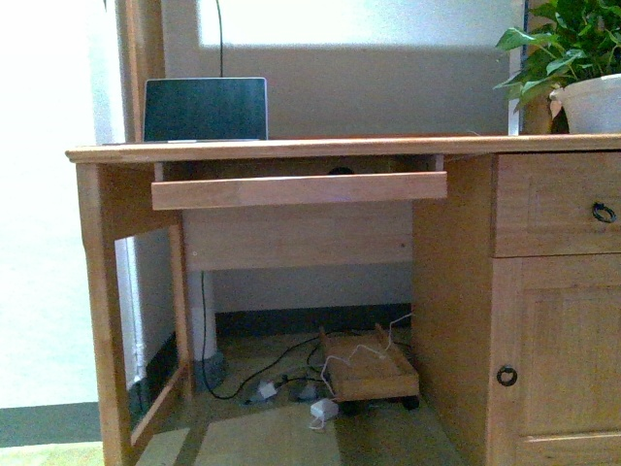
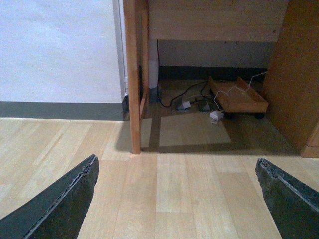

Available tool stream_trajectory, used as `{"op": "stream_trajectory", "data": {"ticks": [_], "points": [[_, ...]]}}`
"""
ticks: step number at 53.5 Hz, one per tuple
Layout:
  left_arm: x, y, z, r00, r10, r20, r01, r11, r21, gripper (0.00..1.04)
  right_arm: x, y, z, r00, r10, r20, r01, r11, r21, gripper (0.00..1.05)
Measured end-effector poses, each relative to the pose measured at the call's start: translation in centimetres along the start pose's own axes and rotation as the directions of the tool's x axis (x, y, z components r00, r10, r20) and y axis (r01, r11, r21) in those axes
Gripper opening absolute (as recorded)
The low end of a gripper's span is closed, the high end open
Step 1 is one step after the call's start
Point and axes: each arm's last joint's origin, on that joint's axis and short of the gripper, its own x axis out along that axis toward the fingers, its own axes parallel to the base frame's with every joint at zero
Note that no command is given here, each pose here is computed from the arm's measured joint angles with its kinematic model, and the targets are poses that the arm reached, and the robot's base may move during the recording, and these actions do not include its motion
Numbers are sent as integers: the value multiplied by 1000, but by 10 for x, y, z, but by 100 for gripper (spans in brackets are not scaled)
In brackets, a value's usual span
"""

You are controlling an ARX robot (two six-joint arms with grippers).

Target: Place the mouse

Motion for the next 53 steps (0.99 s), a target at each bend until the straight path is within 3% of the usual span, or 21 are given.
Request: {"op": "stream_trajectory", "data": {"ticks": [53], "points": [[0,0,0,1000,0,0,0,1000,0,97,0,0,0,1000,-1,0,1,1000,0,97]]}}
